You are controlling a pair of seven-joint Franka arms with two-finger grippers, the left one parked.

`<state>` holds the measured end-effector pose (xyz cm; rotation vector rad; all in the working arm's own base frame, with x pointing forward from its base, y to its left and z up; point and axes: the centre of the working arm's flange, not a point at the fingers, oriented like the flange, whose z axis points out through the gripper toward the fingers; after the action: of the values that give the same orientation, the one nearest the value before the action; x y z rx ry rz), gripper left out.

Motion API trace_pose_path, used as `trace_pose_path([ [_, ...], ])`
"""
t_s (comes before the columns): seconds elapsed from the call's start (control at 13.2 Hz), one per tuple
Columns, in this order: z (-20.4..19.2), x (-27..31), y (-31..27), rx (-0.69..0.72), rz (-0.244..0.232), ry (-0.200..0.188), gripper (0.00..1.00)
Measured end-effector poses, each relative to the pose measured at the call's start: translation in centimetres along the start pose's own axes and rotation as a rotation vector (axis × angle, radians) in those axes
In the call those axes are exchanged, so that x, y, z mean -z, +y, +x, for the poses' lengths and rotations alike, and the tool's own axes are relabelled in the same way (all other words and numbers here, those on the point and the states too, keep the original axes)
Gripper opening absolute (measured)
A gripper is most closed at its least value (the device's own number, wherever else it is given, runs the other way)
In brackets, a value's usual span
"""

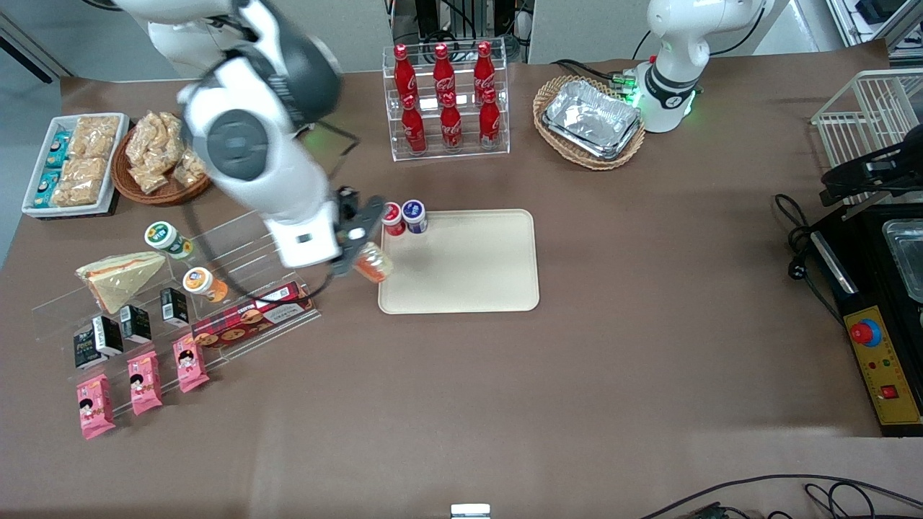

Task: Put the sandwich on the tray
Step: 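Lower the held sandwich onto the middle of the cream tray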

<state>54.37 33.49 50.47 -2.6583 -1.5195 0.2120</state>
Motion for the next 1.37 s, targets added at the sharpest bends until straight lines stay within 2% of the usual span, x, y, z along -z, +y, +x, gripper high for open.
trace_pose_path([
  [0.3,5.9,-5.5,-5.9,0.132,-0.012,-0.009,0.28],
  [0.53,9.0,-10.0,-8.5,0.187,-0.005,-0.007,0.29],
  [0.84,10.3,-14.8,-7.7,0.211,-0.029,-0.052,0.29],
  [1.37,12.0,-20.7,-5.7,0.242,-0.096,-0.05,0.29],
])
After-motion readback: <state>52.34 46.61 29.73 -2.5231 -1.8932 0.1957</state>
